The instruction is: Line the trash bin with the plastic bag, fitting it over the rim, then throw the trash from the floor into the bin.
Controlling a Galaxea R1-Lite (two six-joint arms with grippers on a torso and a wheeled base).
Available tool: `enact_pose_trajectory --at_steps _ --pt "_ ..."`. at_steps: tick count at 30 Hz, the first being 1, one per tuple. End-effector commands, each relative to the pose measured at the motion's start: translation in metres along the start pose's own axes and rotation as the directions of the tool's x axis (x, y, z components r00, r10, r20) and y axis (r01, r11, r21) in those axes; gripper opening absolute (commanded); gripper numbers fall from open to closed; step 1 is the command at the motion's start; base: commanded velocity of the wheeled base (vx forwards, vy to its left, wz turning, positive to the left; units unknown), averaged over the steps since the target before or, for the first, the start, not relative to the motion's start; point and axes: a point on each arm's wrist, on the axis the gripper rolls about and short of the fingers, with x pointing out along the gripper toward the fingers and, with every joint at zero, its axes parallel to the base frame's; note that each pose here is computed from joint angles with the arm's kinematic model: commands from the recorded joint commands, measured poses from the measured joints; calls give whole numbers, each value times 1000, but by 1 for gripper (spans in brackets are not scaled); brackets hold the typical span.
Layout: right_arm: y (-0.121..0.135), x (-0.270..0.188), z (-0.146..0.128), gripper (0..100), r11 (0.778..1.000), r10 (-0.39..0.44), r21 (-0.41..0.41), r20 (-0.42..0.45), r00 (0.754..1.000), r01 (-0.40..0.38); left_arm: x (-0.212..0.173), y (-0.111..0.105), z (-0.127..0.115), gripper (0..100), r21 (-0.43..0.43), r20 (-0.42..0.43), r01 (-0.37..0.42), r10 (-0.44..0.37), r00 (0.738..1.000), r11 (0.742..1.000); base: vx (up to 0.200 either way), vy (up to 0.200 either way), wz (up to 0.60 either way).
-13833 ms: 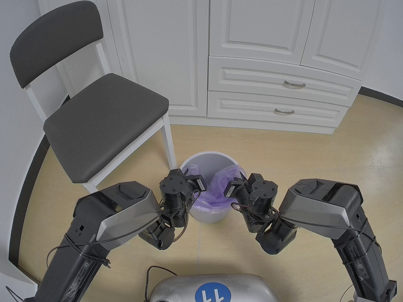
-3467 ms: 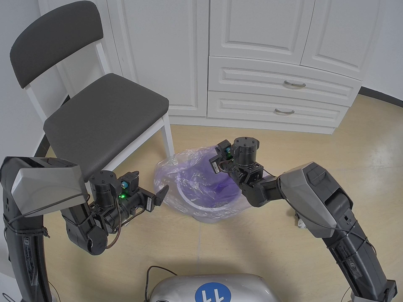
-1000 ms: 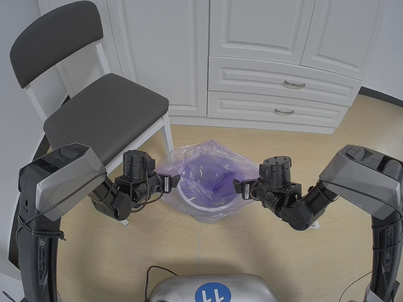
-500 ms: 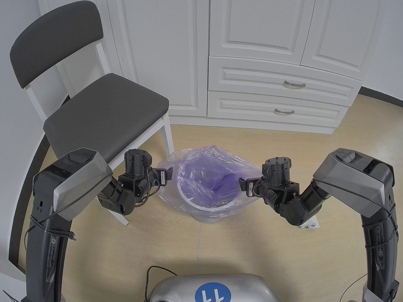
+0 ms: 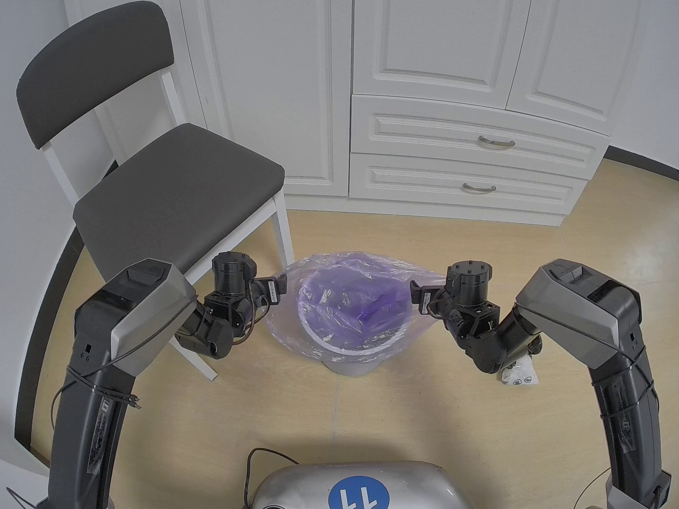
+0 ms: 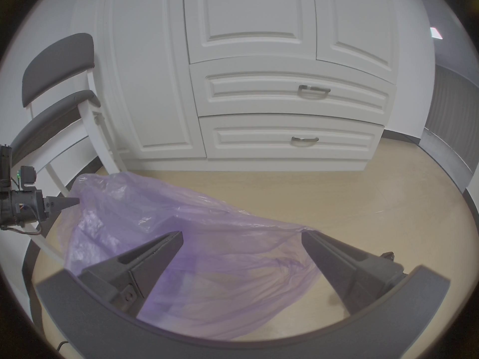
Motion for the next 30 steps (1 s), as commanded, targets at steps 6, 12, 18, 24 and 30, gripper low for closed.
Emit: enact_pose_trajectory --at_steps 6,12,18,24,30 --pt "-8 30 -26 100 999 -34 -5 73 997 35 15 -5 -5 100 -27 62 -21 22 998 999 0 0 0" --pt "-12 55 -31 100 998 -62 30 149 987 58 20 -11 -8 100 -40 82 -17 20 996 999 0 0 0" --pt "-16 81 -30 100 991 -115 94 256 960 94 30 -16 -13 100 -51 114 -54 59 992 997 0 0 0" --pt "-13 90 -23 100 983 -112 171 311 944 61 30 -18 -13 100 -58 118 -50 57 991 997 0 0 0" --pt "-7 92 -22 100 971 -97 238 315 944 21 31 -21 -11 100 -81 134 -42 53 990 996 0 0 0"
